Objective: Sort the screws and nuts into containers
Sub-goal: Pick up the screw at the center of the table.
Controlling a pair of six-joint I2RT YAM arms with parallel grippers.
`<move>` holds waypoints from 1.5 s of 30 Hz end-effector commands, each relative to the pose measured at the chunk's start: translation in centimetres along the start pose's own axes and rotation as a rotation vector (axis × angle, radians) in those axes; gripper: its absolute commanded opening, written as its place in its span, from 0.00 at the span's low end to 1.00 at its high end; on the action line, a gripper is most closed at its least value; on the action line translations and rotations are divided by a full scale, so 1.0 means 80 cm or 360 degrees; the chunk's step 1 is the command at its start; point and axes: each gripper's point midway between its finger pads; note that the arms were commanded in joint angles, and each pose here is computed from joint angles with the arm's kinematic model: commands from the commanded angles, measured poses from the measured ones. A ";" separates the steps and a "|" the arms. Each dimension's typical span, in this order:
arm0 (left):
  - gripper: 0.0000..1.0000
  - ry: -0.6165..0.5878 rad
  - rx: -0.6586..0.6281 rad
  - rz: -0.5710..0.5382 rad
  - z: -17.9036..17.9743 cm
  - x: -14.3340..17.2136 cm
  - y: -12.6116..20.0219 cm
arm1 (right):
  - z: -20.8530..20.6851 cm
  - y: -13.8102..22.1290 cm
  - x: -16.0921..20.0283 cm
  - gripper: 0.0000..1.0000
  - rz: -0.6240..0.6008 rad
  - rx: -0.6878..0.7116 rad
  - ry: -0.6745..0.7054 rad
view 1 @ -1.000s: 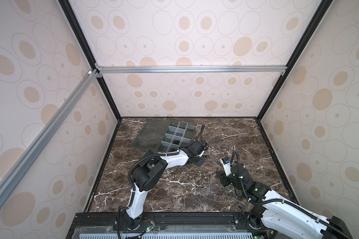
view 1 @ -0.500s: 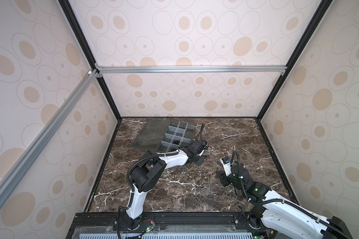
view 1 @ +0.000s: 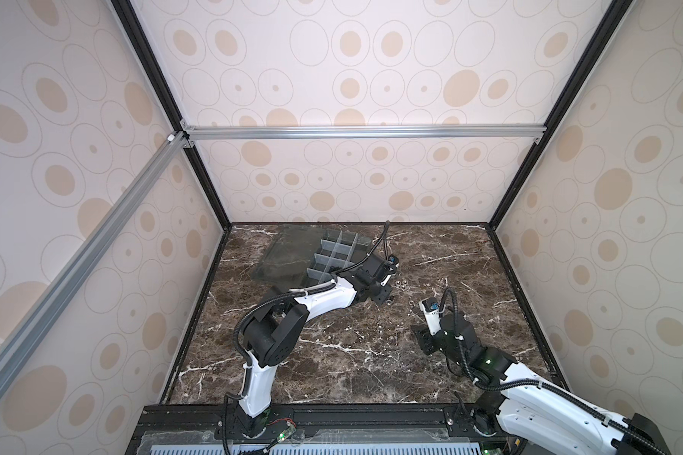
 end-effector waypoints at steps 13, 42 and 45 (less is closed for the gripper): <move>0.42 -0.0294 0.0049 0.0127 0.006 0.052 -0.040 | 0.001 0.004 -0.010 0.53 -0.0048 -0.0001 0.0002; 0.03 -0.0326 0.0076 0.0065 0.006 0.044 -0.032 | -0.002 0.002 -0.009 0.53 -0.0029 0.0021 -0.0001; 0.02 -0.0283 0.0079 -0.0032 0.007 0.015 -0.012 | -0.002 0.002 -0.009 0.53 -0.0029 0.0021 0.0000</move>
Point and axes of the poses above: each gripper's point midway between its finger pads, its own y axis back along the fingers, its own z axis along the line the jaws close on, x = y × z, and after that the axes turned 8 degrees about y, right-handed
